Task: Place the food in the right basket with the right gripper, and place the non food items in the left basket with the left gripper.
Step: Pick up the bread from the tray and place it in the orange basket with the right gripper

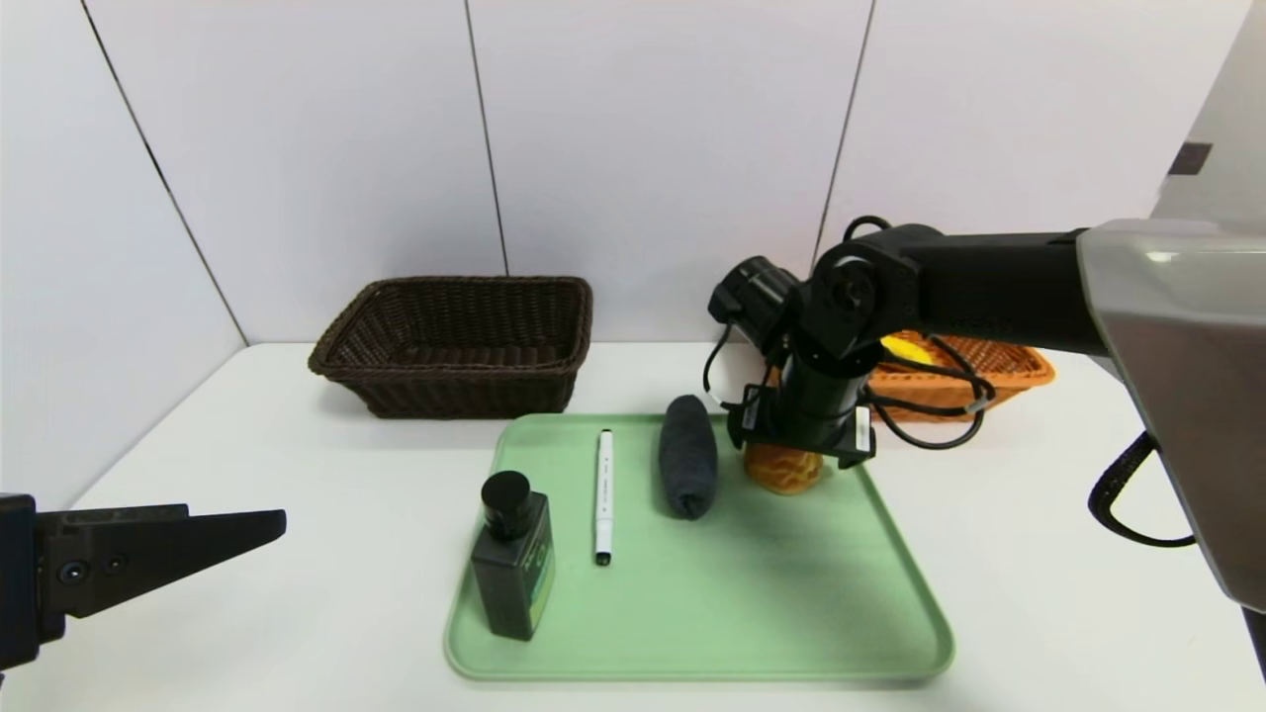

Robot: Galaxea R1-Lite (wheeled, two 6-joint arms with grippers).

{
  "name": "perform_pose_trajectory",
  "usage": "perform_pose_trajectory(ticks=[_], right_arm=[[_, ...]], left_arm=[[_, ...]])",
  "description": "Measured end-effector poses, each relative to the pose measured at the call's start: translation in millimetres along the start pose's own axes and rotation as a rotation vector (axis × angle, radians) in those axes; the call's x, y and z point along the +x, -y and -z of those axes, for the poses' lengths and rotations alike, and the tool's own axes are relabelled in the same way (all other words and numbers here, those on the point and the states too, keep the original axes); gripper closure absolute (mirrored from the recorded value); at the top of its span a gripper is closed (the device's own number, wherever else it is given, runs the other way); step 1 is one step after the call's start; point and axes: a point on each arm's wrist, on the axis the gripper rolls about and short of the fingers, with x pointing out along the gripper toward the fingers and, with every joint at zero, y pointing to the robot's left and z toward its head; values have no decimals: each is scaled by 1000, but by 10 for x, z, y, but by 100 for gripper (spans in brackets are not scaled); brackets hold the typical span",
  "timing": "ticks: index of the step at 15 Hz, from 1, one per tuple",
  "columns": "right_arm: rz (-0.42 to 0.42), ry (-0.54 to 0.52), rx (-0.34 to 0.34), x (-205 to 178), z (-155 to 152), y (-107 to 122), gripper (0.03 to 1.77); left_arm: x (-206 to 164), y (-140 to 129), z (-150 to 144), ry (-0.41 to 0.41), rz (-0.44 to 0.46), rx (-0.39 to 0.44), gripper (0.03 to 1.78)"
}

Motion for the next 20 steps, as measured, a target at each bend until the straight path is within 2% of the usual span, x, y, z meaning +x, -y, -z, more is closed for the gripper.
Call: perform_pose_trajectory(ticks=[10,13,15,18,20], right_arm=[[1,-5,8,38,6,-13,10],[2,-5,9,35,6,-11,59],[0,-5,9,29,8,-13,81],[-12,0,7,-30,10,-13,100],[-57,19,-9,-244,68,-58,100]], left_arm=[[-4,-3,10,1,0,-1,12],[-19,-2,15,4,1,0,12],[-30,-2,22,6,2,1,12],[-38,-4,32,7,2,1,12],[-43,-3,33,9,3,1,12]])
